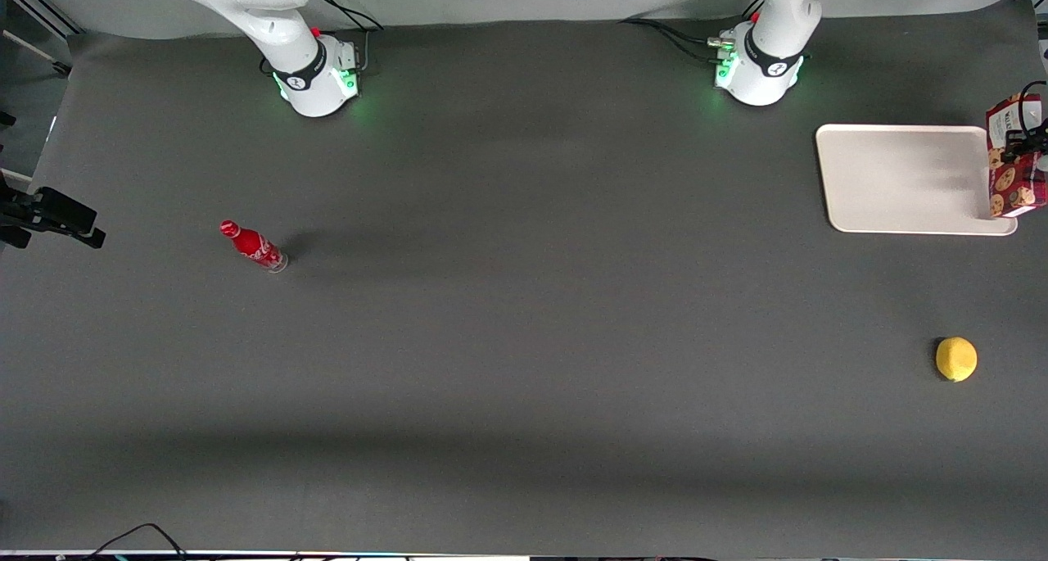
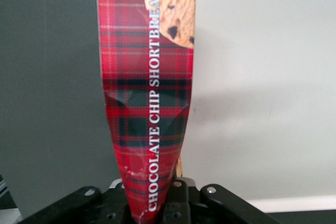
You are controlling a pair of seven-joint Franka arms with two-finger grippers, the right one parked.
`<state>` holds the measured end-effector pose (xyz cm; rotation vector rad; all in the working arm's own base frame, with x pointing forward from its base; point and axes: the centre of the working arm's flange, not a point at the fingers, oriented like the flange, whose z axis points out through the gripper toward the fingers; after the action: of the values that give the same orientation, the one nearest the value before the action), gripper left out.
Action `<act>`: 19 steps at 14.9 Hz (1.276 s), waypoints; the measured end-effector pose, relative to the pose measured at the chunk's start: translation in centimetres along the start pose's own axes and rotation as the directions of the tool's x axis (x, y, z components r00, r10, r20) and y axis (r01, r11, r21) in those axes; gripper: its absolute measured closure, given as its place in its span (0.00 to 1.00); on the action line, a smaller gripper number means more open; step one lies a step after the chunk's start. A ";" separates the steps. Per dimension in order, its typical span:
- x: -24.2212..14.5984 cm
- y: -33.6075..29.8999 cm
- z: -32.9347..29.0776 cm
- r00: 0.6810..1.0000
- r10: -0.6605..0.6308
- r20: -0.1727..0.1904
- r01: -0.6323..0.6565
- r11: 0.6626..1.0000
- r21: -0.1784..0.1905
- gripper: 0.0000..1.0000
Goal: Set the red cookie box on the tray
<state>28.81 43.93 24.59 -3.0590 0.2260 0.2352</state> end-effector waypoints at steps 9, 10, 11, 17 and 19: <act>-0.1 -0.4 -0.2 0.999 -0.022 -0.029 0.022 1.000 -0.003 0.24; 0.3 -0.5 -0.6 0.999 -0.017 -0.034 0.017 1.000 -0.004 0.12; 1.0 -0.7 -1.2 0.999 -0.010 -0.040 0.010 1.000 -0.017 0.03; 8.3 -4.1 -14.8 0.994 0.034 -0.105 -0.047 0.991 -0.125 0.00; 10.8 -3.9 -22.1 0.994 0.020 -0.107 -0.036 0.988 -0.151 0.00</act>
<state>43.19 44.58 44.96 -3.2259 0.2685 0.0963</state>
